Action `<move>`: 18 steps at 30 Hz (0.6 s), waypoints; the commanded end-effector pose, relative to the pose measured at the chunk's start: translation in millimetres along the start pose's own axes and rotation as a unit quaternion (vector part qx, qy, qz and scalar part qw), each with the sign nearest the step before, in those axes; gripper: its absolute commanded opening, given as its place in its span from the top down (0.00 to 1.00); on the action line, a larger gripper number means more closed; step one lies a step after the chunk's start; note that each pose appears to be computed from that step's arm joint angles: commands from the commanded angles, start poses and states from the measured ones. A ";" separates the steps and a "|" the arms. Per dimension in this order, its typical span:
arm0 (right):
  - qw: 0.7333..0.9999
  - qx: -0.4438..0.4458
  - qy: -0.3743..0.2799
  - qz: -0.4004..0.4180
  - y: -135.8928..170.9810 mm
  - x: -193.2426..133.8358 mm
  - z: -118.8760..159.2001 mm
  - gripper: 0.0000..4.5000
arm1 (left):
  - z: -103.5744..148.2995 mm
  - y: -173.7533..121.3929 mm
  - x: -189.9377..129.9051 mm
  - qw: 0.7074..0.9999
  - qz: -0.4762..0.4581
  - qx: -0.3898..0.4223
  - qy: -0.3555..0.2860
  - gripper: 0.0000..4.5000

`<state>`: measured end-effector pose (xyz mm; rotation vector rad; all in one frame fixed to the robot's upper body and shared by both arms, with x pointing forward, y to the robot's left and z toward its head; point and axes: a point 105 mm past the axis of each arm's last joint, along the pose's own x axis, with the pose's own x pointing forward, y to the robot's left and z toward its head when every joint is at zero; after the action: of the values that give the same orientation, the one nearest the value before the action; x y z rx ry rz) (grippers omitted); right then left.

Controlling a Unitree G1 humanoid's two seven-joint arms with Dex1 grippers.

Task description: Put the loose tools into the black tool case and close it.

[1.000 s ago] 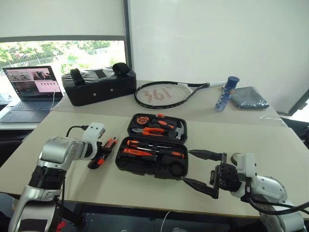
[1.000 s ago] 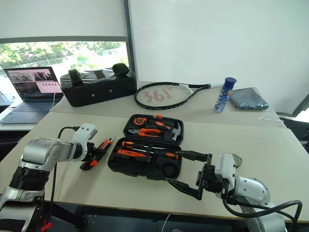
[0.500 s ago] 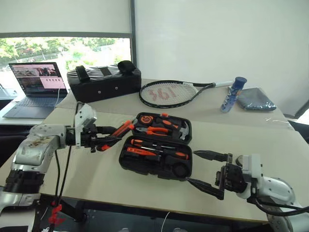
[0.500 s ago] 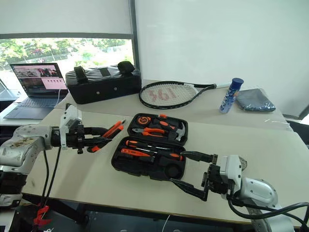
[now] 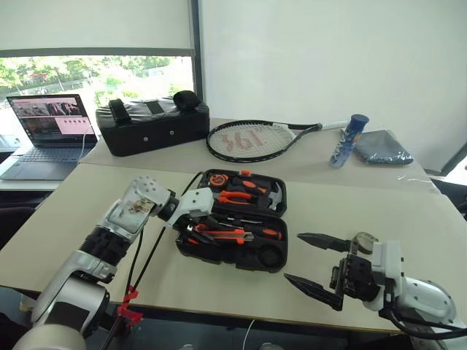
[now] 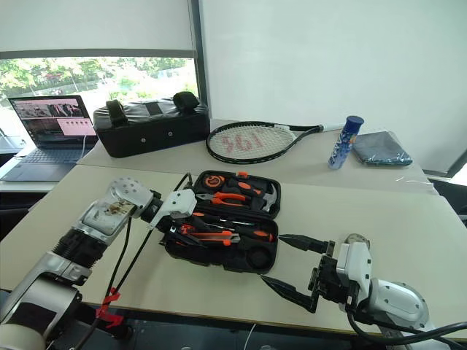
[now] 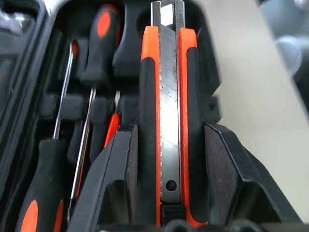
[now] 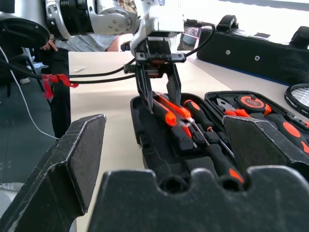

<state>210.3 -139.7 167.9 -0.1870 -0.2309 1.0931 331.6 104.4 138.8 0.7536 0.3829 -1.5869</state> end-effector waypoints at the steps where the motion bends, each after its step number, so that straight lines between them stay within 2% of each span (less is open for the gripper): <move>1: 1.000 -0.015 -0.015 -0.001 2.9 1.1 11.5 0.00 | -3.2 5.4 -1.6 0.999 0.005 0.029 0.030 0.66; 6: 1.000 -0.015 -0.015 -0.005 4.0 0.6 10.9 0.00 | -6.9 0.8 3.5 0.999 -0.012 0.032 0.035 0.66; 11: 1.000 -0.016 -0.017 -0.005 2.8 1.8 10.9 0.00 | -15.0 -1.8 7.6 0.997 -0.022 0.031 0.065 0.66; 18: 1.000 -0.018 -0.018 -0.002 0.7 3.7 10.3 0.00 | -19.6 1.6 14.8 0.996 -0.003 -0.007 0.084 0.66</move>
<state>209.7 -138.9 168.6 -0.1846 -0.2341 1.0787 334.2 103.9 124.7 0.8871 0.4497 -1.5838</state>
